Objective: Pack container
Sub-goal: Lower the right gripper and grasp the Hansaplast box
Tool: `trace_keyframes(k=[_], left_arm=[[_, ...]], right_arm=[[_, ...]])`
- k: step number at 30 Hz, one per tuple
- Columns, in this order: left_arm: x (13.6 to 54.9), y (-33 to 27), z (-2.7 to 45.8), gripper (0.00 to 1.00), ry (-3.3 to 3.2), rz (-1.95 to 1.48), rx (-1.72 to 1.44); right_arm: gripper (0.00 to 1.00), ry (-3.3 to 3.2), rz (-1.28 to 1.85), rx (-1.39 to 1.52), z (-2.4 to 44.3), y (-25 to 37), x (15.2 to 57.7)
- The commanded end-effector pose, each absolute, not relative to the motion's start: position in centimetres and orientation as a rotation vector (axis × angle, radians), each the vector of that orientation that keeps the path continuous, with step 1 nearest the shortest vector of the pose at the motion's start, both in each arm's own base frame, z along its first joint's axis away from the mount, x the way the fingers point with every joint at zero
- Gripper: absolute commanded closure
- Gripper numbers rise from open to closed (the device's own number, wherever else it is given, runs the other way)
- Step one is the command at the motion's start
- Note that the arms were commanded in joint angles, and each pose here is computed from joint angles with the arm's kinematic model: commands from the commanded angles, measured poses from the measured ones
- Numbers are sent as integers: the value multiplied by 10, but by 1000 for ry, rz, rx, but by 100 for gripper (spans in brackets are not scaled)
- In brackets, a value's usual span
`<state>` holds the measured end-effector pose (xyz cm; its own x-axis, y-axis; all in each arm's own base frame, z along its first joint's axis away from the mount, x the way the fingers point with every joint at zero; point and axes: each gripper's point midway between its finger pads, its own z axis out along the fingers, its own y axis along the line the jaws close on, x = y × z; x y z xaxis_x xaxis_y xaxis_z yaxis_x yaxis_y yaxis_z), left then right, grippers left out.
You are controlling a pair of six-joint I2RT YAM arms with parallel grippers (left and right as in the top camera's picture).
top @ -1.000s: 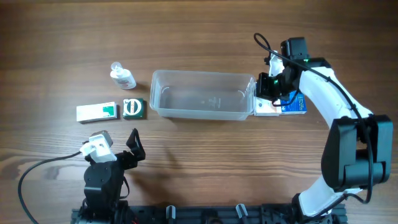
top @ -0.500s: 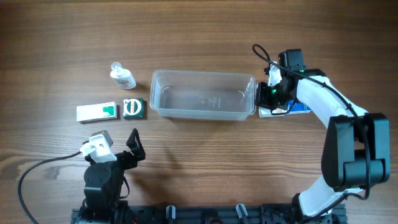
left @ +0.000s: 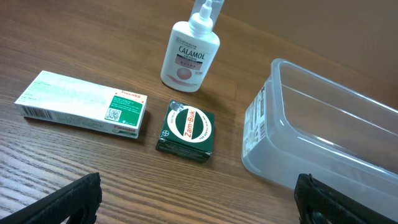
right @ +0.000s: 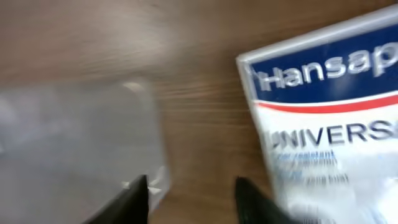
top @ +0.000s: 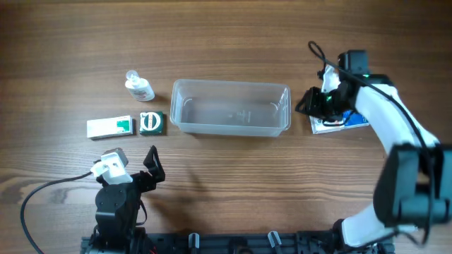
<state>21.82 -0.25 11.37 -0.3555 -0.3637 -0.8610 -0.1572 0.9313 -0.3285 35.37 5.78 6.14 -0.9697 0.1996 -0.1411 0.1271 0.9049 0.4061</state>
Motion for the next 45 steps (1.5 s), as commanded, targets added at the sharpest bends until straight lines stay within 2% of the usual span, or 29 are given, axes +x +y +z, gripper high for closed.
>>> trace_keyframes(k=[1, 4, 6, 10, 19, 32, 34, 36, 45], left_arm=[[219, -2, 115, 0, 1933, -217, -359], [219, -2, 115, 0, 1933, -217, -359], [219, -2, 115, 0, 1933, -216, -360], [219, -2, 115, 0, 1933, -217, -359], [219, -2, 115, 0, 1933, -217, -359], [219, -2, 115, 0, 1933, -217, -359], [219, -2, 115, 0, 1933, -216, -360], [219, -2, 115, 0, 1933, -216, -360], [219, -2, 115, 0, 1933, -216, -360]], right_arm=[[20, 2648, 583, 94, 146, 61, 370], [3, 2581, 357, 118, 171, 34, 368], [0, 2572, 202, 84, 175, 17, 365], [1, 2646, 83, 28, 154, 4, 357], [1, 2875, -8, 55, 76, -8, 354], [1, 3074, 12, 76, 13, -6, 338], [5, 3107, 12, 77, 3, -5, 335], [7, 3115, 12, 87, 0, -5, 334], [7, 3095, 13, 129, 2, -5, 338]])
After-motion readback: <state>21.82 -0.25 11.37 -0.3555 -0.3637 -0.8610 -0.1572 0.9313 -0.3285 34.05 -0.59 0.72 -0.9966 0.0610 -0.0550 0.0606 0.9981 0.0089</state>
